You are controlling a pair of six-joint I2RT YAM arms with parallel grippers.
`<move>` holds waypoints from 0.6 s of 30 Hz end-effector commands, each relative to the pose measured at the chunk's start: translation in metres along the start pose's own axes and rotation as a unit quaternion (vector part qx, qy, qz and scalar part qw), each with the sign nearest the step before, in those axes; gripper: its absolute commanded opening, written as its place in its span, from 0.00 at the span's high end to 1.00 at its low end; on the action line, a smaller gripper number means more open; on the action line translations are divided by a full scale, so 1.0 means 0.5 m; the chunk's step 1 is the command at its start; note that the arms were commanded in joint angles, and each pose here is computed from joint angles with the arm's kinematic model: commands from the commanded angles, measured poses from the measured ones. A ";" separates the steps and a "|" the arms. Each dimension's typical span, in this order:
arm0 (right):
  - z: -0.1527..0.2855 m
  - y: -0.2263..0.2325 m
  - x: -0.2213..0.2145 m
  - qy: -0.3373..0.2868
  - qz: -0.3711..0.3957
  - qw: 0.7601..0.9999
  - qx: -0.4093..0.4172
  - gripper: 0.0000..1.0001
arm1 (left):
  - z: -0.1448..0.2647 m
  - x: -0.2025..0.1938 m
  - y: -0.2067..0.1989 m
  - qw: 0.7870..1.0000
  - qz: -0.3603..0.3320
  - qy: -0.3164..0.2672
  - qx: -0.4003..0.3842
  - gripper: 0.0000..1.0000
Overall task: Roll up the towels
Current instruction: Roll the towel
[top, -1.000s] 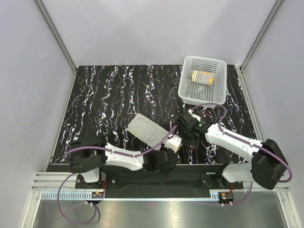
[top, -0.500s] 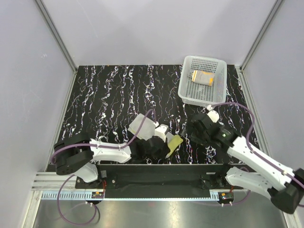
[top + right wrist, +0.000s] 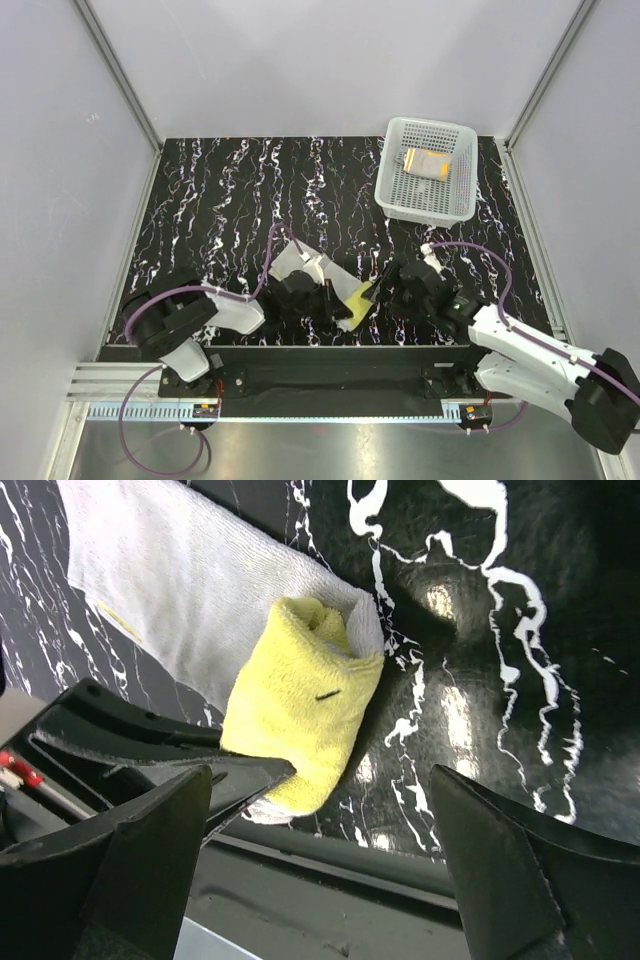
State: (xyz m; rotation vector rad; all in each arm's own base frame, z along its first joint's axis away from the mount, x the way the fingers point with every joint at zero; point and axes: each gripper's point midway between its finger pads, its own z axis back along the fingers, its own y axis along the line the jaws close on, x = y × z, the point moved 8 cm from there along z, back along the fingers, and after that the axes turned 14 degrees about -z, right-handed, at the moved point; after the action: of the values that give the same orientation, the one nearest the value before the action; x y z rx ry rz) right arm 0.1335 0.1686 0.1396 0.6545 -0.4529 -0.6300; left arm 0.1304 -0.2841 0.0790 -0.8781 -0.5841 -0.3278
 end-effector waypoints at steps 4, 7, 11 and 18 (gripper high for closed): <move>-0.031 0.045 -0.009 0.015 -0.016 0.996 0.087 0.06 | -0.001 0.018 0.002 0.996 0.065 -0.004 -0.068 1.00; -0.048 0.041 -0.011 0.014 -0.019 0.996 0.089 0.08 | 0.000 0.025 0.014 0.993 0.095 -0.002 -0.072 1.00; -0.073 0.033 -0.016 0.015 -0.024 0.995 0.091 0.10 | 0.001 0.023 0.022 0.985 0.131 0.011 -0.111 1.00; -0.107 0.026 -0.020 0.014 -0.031 0.996 0.081 0.19 | 0.000 0.020 0.031 0.978 0.157 0.004 -0.138 1.00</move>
State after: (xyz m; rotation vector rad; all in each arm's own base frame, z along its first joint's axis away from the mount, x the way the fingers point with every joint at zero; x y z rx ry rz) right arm 0.1539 0.1962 0.1016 0.7566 -0.4285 -0.6434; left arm 0.1475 -0.2733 0.0654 -1.1271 -0.3791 -0.1085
